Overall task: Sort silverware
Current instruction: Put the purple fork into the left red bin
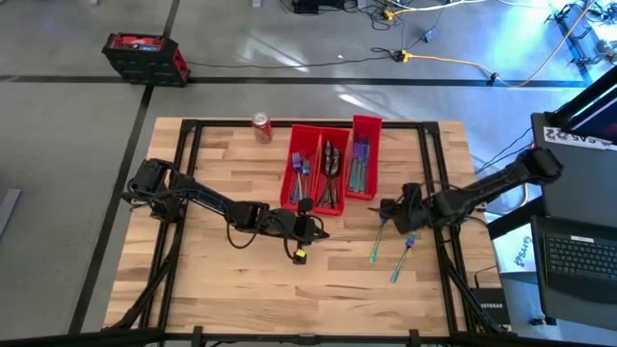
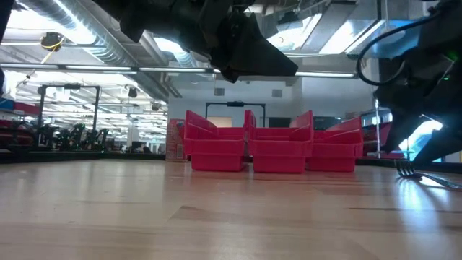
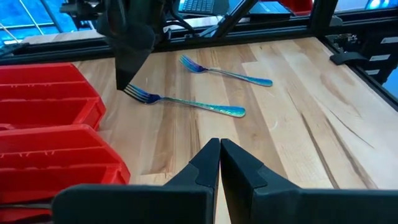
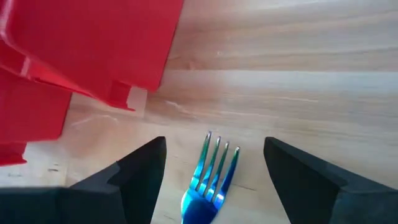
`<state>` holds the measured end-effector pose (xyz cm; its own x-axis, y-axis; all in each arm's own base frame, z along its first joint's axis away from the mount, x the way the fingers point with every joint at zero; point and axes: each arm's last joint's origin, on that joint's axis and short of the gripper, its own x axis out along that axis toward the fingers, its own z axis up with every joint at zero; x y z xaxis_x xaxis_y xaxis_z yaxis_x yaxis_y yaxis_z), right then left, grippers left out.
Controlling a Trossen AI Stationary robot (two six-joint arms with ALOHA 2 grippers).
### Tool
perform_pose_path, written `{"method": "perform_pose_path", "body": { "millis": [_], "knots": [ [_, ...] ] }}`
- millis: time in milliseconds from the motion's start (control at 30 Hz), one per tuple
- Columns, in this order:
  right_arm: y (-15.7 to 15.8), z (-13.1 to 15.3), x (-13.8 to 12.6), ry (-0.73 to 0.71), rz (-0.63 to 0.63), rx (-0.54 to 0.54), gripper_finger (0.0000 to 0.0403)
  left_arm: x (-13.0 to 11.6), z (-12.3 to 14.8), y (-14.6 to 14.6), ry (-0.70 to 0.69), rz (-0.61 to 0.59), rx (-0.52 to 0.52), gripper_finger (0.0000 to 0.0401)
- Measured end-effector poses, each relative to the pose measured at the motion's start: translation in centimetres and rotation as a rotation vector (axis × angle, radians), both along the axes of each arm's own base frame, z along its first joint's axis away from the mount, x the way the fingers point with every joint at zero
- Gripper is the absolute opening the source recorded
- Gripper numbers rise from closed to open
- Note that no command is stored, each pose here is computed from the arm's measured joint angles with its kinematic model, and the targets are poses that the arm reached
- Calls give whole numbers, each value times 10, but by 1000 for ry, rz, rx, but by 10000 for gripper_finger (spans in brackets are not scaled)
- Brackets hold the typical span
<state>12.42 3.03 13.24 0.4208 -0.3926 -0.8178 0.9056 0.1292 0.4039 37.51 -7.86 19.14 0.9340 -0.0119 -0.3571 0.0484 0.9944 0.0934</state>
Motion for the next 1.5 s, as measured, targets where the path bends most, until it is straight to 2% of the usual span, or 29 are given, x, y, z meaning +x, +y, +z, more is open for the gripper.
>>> {"method": "perform_pose_path", "body": {
  "millis": [233, 733, 1500],
  "knots": [
    [4, -12, -7, -57, -41, 11, 255, 0, 0, -1, 0, -1, -2, 0],
    [4, -27, -10, -137, 5, -25, 255, 0, 0, 0, 0, 0, -1, 0],
    [5, -31, -4, -129, 52, -88, 250, 0, 0, 0, 0, 1, -2, 0]
  ]
}}
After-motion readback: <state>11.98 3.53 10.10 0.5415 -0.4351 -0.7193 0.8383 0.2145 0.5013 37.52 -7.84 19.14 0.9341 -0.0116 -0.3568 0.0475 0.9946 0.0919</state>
